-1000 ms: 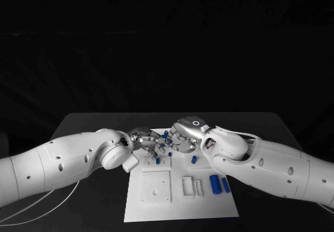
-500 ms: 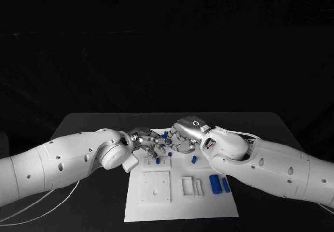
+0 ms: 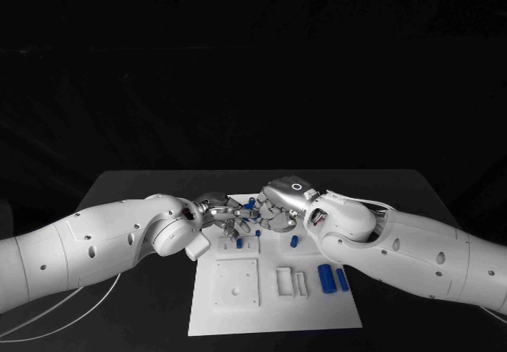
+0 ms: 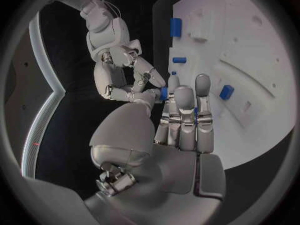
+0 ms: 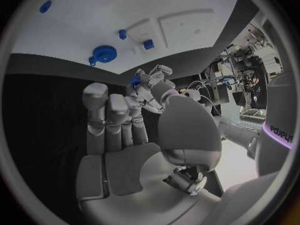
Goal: Assemble the parts on the task board
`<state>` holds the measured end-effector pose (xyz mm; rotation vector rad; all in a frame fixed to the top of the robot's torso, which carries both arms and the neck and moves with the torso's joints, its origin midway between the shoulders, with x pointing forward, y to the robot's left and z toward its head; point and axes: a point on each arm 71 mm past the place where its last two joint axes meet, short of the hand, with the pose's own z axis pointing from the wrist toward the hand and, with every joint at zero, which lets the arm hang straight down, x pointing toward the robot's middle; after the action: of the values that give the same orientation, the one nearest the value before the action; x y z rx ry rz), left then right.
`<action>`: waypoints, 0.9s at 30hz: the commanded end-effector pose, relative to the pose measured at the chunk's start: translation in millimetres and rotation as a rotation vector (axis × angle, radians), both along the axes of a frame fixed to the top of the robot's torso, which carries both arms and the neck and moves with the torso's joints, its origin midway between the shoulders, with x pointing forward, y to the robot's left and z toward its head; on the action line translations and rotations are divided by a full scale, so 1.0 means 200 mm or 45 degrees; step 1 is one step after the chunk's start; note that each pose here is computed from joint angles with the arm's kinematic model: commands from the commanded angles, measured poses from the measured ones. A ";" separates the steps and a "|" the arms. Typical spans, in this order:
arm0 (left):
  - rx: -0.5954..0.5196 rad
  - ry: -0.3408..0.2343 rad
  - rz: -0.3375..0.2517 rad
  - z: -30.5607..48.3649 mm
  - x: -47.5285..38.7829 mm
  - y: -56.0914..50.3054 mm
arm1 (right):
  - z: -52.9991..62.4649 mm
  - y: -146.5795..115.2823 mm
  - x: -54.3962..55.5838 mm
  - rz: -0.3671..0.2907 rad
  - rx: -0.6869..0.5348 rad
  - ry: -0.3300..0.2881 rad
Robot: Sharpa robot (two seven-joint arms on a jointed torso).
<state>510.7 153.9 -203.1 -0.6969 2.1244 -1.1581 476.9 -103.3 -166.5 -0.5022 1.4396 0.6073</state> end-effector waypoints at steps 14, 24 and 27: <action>-0.039 0.004 0.034 0.009 0.004 -0.01 | -0.01 0.00 0.00 0.006 -0.004 0.011; -0.056 0.001 0.059 0.013 0.002 -0.01 | -0.01 -0.01 0.01 -0.008 0.008 0.011; -0.061 0.000 0.068 0.014 0.002 -0.01 | -0.01 -0.02 0.01 -0.011 0.010 0.015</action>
<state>510.7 153.6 -202.5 -0.7480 2.0978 -1.1647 480.0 -106.6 -168.5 -0.4881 1.4497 0.6055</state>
